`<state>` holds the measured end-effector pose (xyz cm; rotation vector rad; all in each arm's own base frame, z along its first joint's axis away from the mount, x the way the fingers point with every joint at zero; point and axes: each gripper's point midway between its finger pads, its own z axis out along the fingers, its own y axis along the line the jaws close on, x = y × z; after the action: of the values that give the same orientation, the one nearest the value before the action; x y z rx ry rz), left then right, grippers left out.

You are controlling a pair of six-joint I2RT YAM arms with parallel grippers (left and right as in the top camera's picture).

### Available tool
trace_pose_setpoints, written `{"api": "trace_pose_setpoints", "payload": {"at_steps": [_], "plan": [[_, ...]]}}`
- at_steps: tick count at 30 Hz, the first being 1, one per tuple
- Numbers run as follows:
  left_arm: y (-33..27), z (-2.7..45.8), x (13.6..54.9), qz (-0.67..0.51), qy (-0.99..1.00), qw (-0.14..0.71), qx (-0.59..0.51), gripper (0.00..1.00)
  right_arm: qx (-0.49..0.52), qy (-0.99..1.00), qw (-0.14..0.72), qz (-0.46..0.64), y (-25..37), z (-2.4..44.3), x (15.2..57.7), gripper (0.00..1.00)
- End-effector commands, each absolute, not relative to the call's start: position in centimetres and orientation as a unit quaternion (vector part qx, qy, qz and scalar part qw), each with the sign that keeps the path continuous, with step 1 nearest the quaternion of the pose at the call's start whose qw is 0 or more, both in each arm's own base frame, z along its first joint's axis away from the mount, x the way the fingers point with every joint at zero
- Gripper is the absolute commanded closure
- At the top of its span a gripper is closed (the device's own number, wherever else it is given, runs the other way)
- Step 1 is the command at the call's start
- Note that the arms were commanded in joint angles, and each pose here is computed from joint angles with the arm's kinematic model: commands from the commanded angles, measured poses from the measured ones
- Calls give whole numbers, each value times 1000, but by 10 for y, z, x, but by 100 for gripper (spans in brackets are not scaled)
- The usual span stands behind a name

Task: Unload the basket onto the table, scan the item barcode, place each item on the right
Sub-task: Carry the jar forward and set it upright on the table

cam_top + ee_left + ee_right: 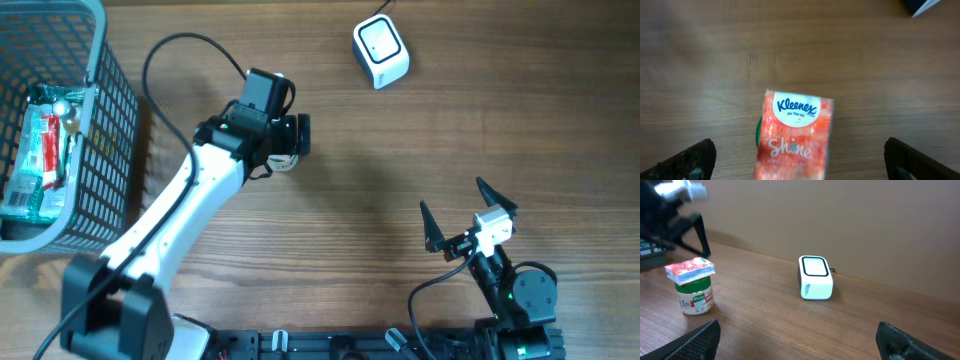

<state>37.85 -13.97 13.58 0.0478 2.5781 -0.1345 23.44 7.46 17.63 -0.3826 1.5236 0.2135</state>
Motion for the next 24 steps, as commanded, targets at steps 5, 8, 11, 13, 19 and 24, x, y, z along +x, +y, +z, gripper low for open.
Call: {"api": "trace_pose_setpoints", "payload": {"at_steps": [5,8,11,13,19,24], "plan": [[-114,207,388,-49,936,349,10,0,-164,686,703,92,72,176,236,0],[-103,222,389,-42,933,358,7,0,-164,686,703,92,72,176,236,0],[-91,240,390,-34,933,359,1,0,-164,686,703,92,72,176,236,0],[-83,257,390,-31,931,364,-6,0,-164,686,703,92,72,176,236,0],[-51,329,395,-11,909,416,-10,0,-164,686,703,92,72,176,236,0],[-10,392,402,15,872,487,-39,0,-164,686,703,92,72,176,236,0]]}}
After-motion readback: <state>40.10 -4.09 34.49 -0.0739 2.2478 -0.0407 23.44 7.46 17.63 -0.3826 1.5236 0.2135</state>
